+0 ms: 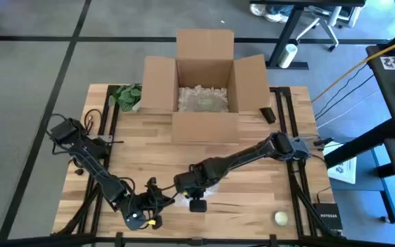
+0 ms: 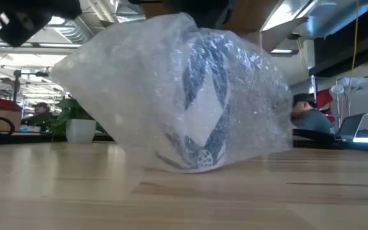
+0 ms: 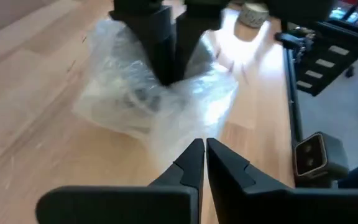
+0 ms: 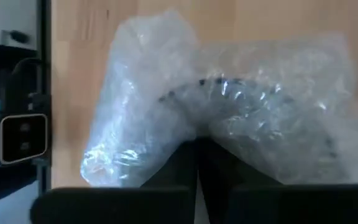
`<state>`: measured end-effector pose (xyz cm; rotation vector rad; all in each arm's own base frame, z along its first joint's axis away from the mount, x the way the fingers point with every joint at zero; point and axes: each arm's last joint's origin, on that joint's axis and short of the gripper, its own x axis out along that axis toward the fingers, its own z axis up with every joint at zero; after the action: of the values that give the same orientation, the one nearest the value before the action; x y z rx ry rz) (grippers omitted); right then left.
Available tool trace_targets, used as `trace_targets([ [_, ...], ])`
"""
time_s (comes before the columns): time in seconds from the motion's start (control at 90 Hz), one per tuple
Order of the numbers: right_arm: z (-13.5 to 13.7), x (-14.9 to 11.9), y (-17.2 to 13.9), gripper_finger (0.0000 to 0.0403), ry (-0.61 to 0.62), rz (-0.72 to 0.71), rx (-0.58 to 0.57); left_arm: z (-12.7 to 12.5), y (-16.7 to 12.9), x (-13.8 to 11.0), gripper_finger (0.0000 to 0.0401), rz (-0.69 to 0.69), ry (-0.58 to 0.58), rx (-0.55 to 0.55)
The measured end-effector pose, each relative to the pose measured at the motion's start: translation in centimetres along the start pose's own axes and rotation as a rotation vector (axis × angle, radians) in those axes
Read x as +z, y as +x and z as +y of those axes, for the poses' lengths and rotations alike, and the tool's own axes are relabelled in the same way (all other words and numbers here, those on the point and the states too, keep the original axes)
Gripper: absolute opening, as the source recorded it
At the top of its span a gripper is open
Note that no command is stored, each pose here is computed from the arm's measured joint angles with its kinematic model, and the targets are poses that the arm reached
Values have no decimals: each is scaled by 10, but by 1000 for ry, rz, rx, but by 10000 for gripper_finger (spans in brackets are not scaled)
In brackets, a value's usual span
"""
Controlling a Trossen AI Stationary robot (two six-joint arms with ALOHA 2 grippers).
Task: Wrap mug
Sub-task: Wrap the white and blue mug with the bubble wrap
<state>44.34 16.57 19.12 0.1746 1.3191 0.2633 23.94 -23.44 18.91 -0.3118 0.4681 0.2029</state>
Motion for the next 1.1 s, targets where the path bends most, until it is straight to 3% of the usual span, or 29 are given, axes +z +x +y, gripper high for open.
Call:
trace_targets([
  [0.167,-1,0,0,0,-5,-7,-13,0,4,-6,0,18,-14,6],
  [0.478,-11,-7,-6,0,41,46,-164,-1,1,-8,0,21,5,6],
  [0.622,-11,-7,-5,0,20,63,-98,-2,-5,-14,0,27,-4,16],
  [0.744,-15,-9,-6,0,65,72,-185,-1,-8,-17,0,35,-24,29],
  [0.844,-20,-9,-7,0,76,114,-109,-1,-8,-17,0,27,-27,34],
  [1.1,-21,-8,-10,0,88,99,-109,-6,12,-28,0,-5,-23,19],
])
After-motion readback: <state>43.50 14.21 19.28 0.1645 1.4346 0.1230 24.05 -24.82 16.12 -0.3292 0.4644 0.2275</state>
